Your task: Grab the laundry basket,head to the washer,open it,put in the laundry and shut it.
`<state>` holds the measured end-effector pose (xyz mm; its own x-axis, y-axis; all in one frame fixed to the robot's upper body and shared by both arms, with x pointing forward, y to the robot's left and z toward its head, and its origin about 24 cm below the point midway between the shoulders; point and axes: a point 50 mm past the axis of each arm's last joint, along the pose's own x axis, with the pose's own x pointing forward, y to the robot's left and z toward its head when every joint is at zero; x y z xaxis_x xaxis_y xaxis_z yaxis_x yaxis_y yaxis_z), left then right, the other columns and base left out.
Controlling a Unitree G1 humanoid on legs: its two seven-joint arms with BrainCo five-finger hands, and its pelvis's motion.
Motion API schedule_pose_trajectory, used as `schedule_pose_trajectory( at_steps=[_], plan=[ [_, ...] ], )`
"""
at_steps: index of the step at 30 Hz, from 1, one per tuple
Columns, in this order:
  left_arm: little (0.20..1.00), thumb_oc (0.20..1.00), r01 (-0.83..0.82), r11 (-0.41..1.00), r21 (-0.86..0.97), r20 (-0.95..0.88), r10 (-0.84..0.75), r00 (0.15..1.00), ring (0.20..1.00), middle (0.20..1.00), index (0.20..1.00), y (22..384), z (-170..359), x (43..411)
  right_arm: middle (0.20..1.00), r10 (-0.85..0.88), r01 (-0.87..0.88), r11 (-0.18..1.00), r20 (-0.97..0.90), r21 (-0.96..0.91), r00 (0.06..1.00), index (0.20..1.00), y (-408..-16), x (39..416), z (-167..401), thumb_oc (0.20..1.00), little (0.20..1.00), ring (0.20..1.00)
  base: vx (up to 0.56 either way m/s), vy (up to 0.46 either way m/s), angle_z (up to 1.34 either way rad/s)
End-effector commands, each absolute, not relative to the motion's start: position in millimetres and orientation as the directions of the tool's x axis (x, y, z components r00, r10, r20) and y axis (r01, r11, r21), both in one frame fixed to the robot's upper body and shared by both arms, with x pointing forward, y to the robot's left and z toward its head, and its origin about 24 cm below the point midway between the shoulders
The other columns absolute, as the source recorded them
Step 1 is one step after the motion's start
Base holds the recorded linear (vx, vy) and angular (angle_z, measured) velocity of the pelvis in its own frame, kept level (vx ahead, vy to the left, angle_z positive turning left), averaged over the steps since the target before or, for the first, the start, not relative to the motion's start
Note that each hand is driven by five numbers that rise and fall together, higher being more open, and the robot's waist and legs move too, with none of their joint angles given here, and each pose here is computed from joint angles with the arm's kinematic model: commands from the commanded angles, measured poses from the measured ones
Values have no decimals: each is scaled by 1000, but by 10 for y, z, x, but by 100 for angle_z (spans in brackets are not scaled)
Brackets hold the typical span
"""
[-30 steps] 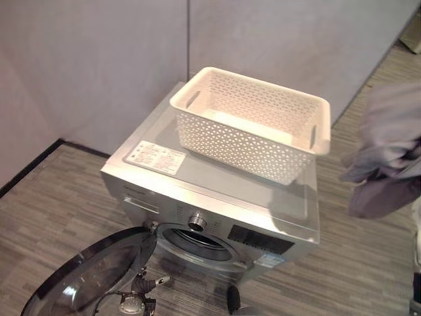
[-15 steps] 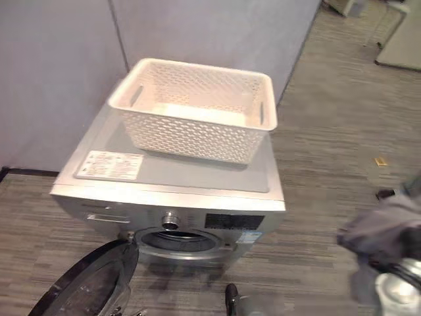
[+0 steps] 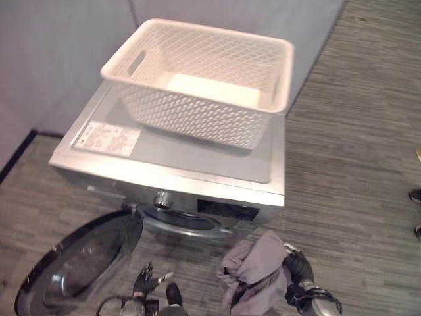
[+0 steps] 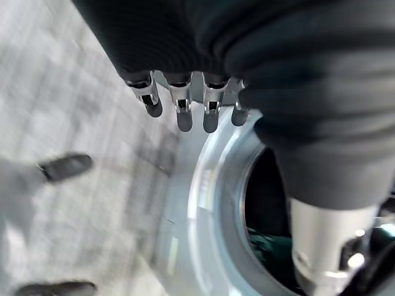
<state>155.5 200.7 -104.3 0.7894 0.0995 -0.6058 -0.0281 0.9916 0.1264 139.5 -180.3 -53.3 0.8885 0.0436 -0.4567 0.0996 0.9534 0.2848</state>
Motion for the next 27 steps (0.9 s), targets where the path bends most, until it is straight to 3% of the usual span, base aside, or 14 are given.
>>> schedule_pose_trajectory(
  at_steps=[1,8,15,19,27],
  plan=[
    [1000,1000,10,987,163,-519,77,851,1000,1000,1000,2183,-863,1775,200,112,18,933,-338,360,935,200,-1719,1582,-351,200,200,200,-135,-30,7],
    [1000,1000,93,987,127,-374,-39,927,1000,1000,1000,1805,-574,2260,200,190,-98,939,-260,330,947,200,-1394,2007,-262,200,200,200,-111,-9,15],
    [1000,1000,244,959,144,-325,-187,927,1000,1000,1000,1382,-405,2653,200,256,-211,926,-110,314,960,200,-1002,2478,61,200,200,200,-70,4,12],
    [1000,1000,217,965,150,-282,-168,945,1000,1000,1000,1186,-250,2955,200,242,-230,908,10,351,970,200,-824,2729,366,200,200,200,-34,-9,18],
    [1000,1000,183,983,-15,-165,-182,969,1000,1000,1000,972,92,3196,200,223,-250,879,113,407,968,200,-698,2858,635,200,200,200,6,1,9]
  ],
)
